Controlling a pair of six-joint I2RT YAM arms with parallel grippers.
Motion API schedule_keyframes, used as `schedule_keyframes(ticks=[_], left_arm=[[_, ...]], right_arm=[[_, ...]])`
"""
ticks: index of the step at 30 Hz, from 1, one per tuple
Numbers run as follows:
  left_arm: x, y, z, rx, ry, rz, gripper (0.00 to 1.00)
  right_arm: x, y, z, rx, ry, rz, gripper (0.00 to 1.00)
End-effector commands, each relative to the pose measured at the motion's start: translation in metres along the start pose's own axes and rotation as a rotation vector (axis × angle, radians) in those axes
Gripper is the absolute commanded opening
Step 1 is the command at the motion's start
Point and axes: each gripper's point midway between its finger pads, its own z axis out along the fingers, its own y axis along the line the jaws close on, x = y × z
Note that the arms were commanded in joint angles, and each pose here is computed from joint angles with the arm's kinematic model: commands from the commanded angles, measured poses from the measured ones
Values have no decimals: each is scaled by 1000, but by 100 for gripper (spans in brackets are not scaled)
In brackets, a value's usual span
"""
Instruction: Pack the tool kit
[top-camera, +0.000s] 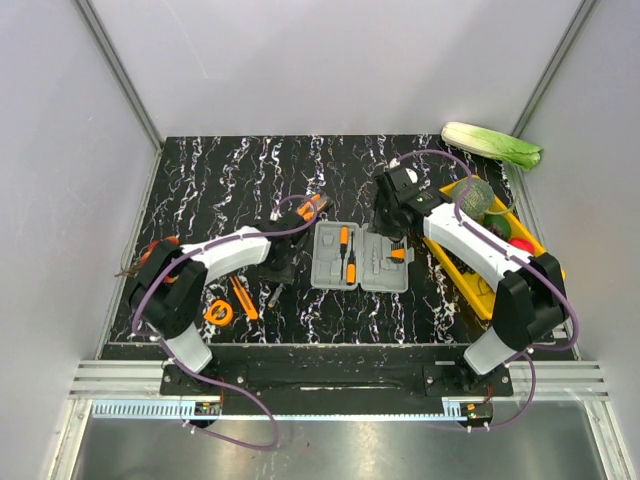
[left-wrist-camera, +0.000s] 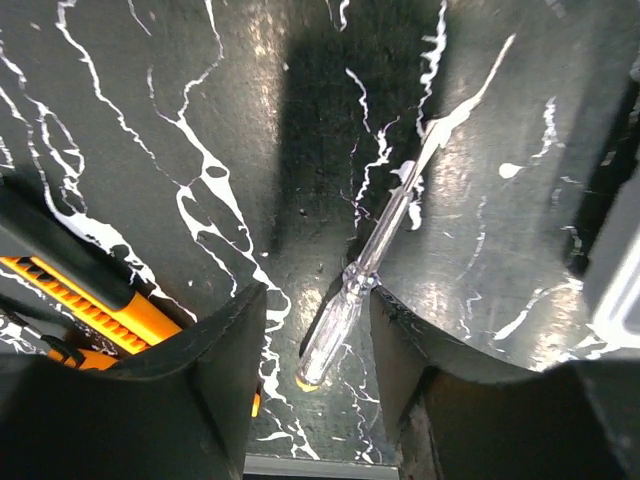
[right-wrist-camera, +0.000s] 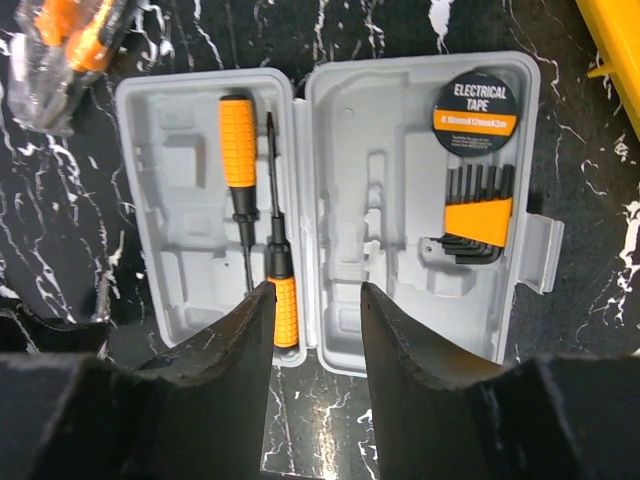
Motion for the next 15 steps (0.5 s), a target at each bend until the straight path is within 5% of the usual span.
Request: schedule_keyframes(ticks=[1, 6, 15], left_arm=[[8, -3, 12, 13, 29, 0, 48], [11, -6, 16, 22, 45, -2, 41], [5, 0, 9, 10, 20, -11, 8]], right_arm=[[-7, -5, -12, -19, -41, 30, 45], [1, -20, -12, 9, -34, 58, 46], [17, -40, -1, 72, 9, 81, 45]])
